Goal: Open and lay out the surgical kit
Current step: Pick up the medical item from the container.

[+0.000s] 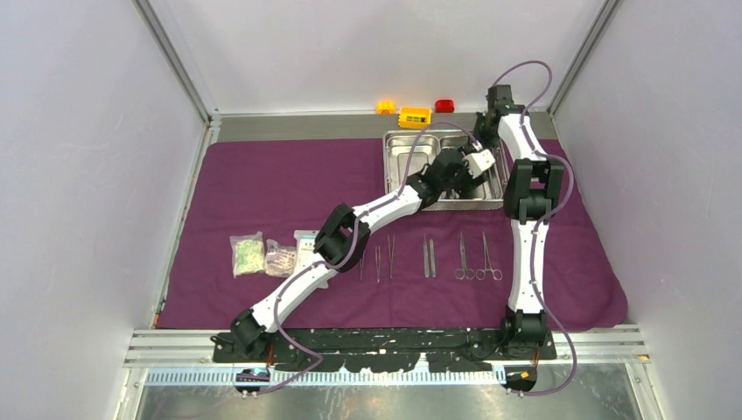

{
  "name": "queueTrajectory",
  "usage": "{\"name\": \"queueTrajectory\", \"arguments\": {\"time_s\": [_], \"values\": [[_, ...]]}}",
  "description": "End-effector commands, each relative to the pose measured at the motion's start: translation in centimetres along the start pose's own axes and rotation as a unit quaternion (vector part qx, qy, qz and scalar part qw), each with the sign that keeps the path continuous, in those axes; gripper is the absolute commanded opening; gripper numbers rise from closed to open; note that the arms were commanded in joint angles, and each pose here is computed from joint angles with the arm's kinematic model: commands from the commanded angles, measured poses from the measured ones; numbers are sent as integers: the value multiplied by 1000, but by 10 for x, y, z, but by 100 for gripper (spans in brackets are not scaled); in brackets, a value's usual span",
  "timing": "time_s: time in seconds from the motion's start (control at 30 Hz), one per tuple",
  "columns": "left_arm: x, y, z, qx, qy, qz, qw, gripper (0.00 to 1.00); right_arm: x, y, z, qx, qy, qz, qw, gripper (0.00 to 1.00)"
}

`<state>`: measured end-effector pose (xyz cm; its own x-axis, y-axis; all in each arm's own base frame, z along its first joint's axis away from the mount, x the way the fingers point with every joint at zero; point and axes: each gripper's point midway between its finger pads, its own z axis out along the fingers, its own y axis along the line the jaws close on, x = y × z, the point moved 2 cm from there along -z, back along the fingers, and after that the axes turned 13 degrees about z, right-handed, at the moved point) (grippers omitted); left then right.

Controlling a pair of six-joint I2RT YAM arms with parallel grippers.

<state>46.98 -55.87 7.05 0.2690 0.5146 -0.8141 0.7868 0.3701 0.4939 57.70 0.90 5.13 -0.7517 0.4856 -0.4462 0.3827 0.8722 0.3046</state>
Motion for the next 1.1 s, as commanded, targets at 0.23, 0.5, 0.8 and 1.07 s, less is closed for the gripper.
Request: {"name": "queueTrajectory", "arguments": {"time_s": [0.23, 0.5, 0.8, 1.07], "values": [[-21, 17, 10, -59, -54, 12, 997, 58, 15, -17, -7, 29, 39, 2, 999, 0], [-25, 11, 16, -62, -76, 39, 994, 56, 16, -19, -7, 30, 42, 3, 999, 0], [-23, 11, 20, -69, -93, 81, 990, 55, 18, -20, -7, 33, 51, 0, 998, 0], [-17, 7, 23, -63, -100, 120, 986, 48, 19, -22, -7, 35, 54, -3, 998, 0]]}}
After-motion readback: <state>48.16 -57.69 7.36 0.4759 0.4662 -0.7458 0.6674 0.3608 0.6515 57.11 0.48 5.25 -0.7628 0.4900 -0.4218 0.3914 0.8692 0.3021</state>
